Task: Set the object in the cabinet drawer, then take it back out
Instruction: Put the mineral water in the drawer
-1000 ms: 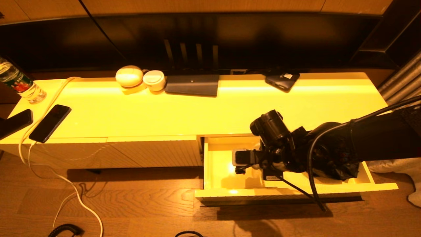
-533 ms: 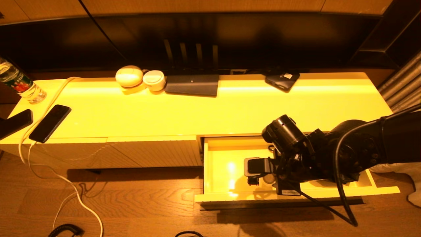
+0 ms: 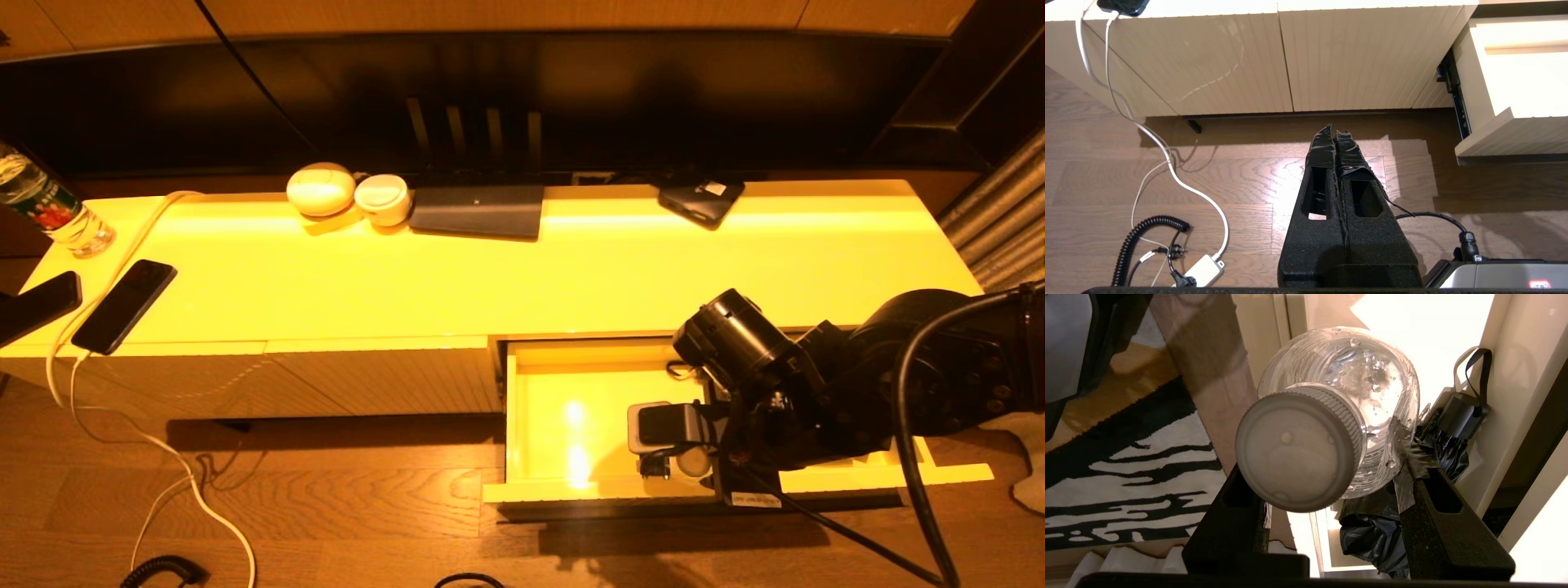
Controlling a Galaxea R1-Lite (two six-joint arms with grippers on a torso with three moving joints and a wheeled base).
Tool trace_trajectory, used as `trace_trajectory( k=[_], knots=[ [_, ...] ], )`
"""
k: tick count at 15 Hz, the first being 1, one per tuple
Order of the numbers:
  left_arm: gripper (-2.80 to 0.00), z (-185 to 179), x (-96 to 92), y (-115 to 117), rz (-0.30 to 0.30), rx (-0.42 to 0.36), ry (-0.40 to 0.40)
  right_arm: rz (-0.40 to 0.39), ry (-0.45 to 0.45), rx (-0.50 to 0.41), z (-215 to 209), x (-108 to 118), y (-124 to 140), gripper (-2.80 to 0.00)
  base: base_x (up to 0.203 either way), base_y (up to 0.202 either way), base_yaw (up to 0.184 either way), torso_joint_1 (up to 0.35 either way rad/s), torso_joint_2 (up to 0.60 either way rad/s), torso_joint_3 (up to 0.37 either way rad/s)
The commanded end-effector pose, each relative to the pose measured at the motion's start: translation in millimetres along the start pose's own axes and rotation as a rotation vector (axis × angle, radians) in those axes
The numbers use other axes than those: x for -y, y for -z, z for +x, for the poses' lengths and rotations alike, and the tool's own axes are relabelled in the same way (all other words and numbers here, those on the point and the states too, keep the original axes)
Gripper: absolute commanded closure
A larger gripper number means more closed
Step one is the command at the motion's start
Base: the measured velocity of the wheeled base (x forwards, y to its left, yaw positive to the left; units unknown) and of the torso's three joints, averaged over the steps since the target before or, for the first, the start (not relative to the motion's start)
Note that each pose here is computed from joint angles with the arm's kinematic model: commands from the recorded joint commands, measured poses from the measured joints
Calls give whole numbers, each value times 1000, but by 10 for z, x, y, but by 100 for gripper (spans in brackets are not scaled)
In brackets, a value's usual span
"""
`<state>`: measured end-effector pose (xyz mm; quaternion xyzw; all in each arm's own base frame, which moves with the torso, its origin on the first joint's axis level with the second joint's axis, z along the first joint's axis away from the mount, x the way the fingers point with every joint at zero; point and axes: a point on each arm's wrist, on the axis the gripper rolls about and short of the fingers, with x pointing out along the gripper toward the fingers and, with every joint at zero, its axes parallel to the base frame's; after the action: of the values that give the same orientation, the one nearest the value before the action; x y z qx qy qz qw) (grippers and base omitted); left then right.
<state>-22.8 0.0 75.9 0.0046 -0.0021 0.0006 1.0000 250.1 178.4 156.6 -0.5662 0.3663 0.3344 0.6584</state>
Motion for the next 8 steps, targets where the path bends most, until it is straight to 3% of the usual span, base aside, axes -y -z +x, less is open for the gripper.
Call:
trace_trajectory(
  k=[1,8],
  knots=[
    [0,1,0,5,0,-3,0,-13,-34,7,-64,-54,49,0,0,0,0,0,0,0],
    [0,1,0,4,0,-1,0,-32,-126,1,-103,-233,192,0,0,0,0,0,0,0]
  ],
)
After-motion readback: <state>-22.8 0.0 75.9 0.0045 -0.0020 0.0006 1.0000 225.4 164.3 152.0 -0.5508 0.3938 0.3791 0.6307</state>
